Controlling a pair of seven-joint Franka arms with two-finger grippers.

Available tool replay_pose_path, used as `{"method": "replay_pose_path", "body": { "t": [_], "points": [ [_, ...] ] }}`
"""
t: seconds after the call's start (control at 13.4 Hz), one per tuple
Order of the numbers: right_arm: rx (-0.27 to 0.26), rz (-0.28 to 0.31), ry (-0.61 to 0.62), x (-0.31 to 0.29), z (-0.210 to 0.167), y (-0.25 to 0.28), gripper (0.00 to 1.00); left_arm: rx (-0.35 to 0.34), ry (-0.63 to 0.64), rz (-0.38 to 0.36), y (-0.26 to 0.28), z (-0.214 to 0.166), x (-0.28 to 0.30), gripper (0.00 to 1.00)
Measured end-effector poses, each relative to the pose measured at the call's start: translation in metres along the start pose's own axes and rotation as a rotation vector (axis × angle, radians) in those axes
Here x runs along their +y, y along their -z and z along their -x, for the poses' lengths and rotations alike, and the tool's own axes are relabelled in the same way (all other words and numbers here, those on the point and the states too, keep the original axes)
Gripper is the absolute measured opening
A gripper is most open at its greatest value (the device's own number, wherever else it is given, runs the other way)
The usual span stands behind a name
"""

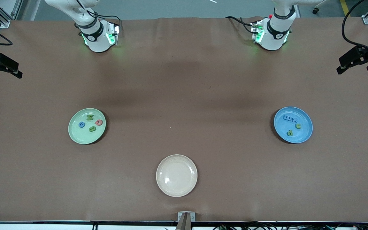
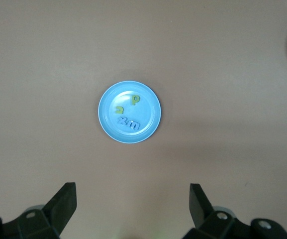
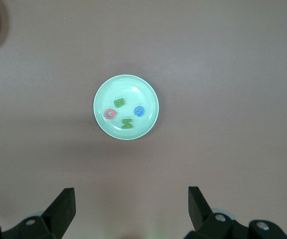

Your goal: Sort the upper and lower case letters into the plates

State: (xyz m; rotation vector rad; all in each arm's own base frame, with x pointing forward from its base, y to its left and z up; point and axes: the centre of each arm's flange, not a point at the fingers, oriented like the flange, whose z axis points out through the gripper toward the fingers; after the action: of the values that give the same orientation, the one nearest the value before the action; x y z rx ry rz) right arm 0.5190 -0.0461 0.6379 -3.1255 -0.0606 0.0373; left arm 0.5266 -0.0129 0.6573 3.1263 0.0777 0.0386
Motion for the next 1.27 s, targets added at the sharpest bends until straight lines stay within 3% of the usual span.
{"method": "replay_pose_path", "body": {
  "t": [0.52,0.97,1.27],
  "points": [
    [0.001,-0.012,0.002,-0.001,0.000,0.000,1.00,0.010,0.004,-0.001,-0.018,-0.018,0.000,1.00],
    [-0.008,-0.015,0.002,-0.002,0.001,-0.001,1.00,0.086,0.004,0.002,0.010,-0.032,0.001,1.00],
    [-0.020,-0.017,0.002,-0.002,0.002,-0.003,1.00,0.062,0.002,-0.002,0.002,-0.041,0.004,1.00]
  ]
}}
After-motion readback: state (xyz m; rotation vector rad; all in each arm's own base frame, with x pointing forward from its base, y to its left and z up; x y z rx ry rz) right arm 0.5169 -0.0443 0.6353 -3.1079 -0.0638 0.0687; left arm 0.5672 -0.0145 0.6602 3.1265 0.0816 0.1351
